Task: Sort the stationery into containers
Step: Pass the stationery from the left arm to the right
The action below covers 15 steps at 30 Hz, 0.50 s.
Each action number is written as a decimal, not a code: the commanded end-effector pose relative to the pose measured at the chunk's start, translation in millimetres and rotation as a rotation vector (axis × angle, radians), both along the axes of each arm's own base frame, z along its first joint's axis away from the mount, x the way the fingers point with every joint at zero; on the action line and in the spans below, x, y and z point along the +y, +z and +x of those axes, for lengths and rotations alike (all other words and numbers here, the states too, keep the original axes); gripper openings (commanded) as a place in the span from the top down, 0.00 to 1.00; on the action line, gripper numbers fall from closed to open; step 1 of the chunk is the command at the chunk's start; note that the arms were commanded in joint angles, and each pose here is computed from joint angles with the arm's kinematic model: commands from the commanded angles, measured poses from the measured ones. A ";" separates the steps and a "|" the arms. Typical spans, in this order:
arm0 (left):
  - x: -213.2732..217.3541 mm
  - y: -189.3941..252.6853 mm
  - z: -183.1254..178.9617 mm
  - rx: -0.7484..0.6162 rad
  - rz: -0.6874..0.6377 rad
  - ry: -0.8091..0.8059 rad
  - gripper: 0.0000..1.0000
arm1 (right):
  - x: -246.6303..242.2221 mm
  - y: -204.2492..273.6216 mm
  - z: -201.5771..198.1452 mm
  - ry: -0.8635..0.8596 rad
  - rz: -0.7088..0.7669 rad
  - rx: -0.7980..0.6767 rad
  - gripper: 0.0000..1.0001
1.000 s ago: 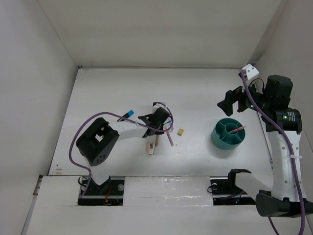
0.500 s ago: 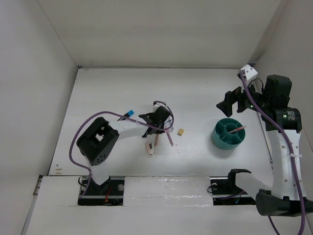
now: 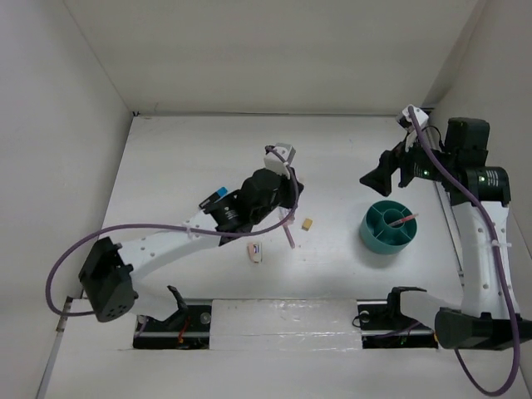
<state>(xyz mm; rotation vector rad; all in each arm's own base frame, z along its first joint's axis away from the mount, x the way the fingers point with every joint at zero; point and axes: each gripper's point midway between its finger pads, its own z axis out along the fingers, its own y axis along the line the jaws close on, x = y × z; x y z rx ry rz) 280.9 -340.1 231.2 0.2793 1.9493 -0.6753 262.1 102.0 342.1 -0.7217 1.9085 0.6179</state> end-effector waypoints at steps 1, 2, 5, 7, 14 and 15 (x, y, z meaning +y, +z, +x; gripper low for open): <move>-11.0 67.2 -8.0 -0.221 -0.170 -0.097 1.00 | 18.0 25.7 -7.2 0.128 0.064 -0.005 0.02; -11.9 76.0 -10.9 -0.253 -0.193 -0.118 1.00 | 18.8 20.6 -4.9 0.137 0.071 0.044 0.04; -20.7 98.7 -25.7 -0.371 -0.227 -0.224 1.00 | 27.5 36.2 -10.1 0.183 0.079 0.027 0.05; -27.4 105.3 -34.6 -0.439 -0.202 -0.277 1.00 | 30.1 40.8 -11.1 0.201 0.093 0.027 0.05; -50.4 101.7 -62.3 -0.592 -0.061 -0.301 1.00 | 35.3 39.2 -15.1 0.216 0.102 0.059 0.15; -55.2 101.4 -62.4 -0.599 -0.048 -0.302 1.00 | 35.6 36.6 -15.4 0.210 0.109 0.077 0.17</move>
